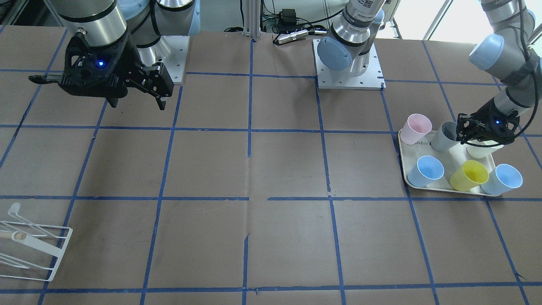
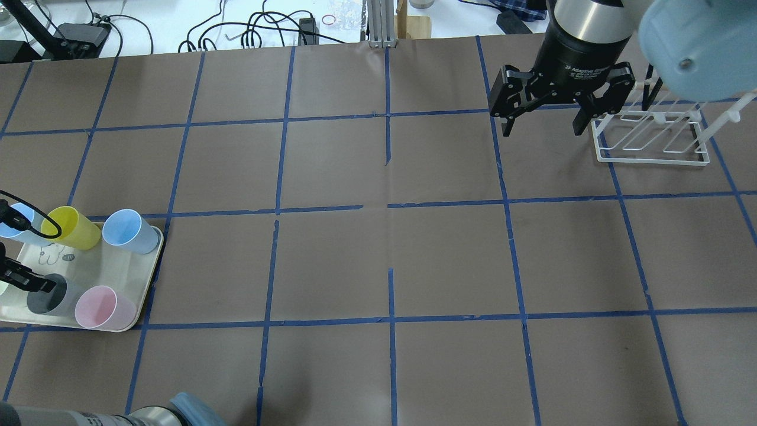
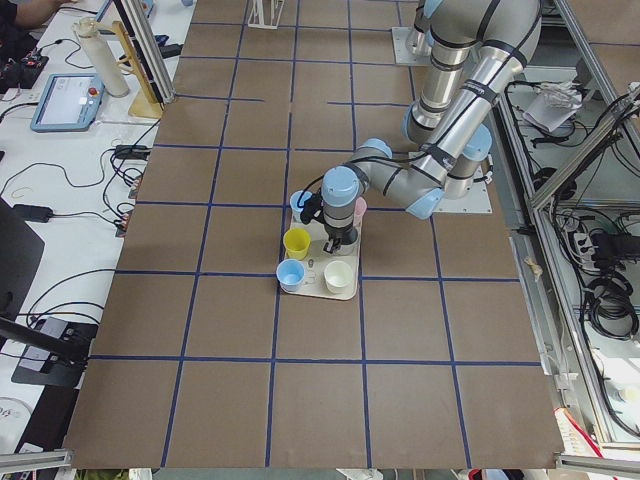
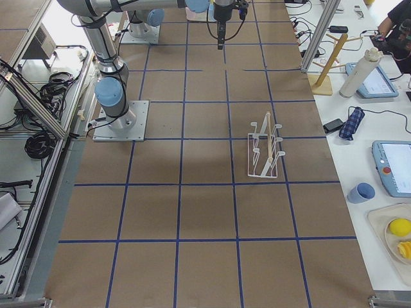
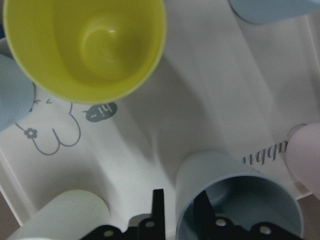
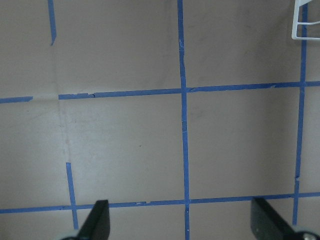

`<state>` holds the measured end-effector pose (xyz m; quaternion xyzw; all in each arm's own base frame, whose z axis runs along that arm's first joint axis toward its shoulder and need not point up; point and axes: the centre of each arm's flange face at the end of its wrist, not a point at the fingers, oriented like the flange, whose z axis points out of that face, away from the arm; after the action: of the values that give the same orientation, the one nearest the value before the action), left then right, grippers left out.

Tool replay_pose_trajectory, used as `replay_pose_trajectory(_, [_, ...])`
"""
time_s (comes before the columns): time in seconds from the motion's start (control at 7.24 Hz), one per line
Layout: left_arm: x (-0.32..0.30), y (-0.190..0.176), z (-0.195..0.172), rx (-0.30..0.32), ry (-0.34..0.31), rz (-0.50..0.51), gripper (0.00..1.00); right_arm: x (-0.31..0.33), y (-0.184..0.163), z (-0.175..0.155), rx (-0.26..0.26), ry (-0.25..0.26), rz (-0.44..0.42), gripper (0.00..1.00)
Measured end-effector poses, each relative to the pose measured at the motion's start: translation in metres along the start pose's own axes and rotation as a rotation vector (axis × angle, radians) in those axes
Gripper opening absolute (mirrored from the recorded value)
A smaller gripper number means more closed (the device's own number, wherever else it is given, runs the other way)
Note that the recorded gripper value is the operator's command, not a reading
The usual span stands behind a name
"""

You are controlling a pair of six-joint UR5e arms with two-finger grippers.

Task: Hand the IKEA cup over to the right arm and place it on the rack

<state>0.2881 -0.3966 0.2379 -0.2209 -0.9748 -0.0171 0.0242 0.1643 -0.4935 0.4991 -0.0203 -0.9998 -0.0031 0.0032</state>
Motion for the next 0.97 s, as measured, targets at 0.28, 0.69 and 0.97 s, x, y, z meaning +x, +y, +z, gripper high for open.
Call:
replay_pose_trajectory(0.28, [-0.005,0.002,-0.022,0.008,-0.037,-0.013,0.00,0.000,0.000,-0.001,0.003,-0.001,0.000,1.00])
replay_pose_trajectory(0.69, [-0.005,0.002,-0.128,0.018,0.004,-0.017,0.00,0.005,-0.002,-0.004,0.012,-0.005,-0.028,1.00])
replay_pose_trajectory(0.97, [0.023,-0.003,-0.204,0.043,0.170,-0.029,0.00,0.023,-0.003,-0.014,0.031,-0.008,-0.075,1.00])
